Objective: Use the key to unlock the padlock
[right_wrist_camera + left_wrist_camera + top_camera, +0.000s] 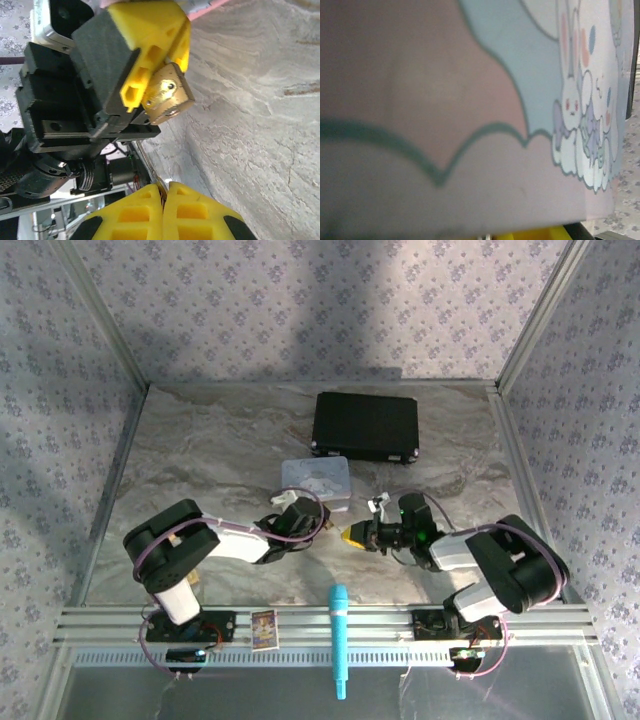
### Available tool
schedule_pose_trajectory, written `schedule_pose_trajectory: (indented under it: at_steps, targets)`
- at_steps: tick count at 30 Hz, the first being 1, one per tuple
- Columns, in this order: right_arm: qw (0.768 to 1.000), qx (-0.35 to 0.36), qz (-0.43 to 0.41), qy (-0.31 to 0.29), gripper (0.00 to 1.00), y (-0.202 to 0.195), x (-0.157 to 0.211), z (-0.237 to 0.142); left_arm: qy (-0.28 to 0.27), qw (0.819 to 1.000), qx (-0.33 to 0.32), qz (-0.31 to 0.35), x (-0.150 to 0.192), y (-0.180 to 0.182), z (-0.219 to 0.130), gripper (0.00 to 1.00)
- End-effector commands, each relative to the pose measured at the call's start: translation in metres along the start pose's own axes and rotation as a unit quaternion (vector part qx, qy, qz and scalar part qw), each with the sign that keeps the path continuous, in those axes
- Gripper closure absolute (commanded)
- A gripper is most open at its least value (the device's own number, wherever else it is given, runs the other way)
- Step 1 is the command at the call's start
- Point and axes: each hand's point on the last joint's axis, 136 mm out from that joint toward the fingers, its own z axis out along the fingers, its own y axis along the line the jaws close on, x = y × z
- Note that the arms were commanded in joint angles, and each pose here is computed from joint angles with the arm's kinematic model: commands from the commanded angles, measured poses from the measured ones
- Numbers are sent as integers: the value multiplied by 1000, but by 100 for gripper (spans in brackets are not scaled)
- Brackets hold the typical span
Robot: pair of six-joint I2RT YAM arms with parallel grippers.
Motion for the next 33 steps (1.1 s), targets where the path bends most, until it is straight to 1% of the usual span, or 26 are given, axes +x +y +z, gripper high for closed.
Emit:
schedule_pose_trajectory:
  at_steps: [1,6,13,18,23,30,33]
  targets:
    - [999,-32,26,33,100,5,1,0,1,997,52,-51,-3,-25,-2,100]
    - [998,-37,39,36,100,3,-7,-4,-11,994,89,-65,-7,-32,-1,100]
    - [998,-40,41,36,100,5,-15,0,-5,993,92,-68,-3,-32,4,100]
    - [998,-41,46,25,100,1,-23,0,-9,994,88,-63,-5,-33,0,100]
    - [998,-52,42,17,100,7,-32,2,-9,994,90,-62,-5,-35,-1,100]
    - [998,-49,42,24,100,7,-29,7,2,991,107,-79,-2,-38,0,100]
    - [998,-51,41,23,100,6,-30,8,3,991,111,-74,-1,-42,-2,100]
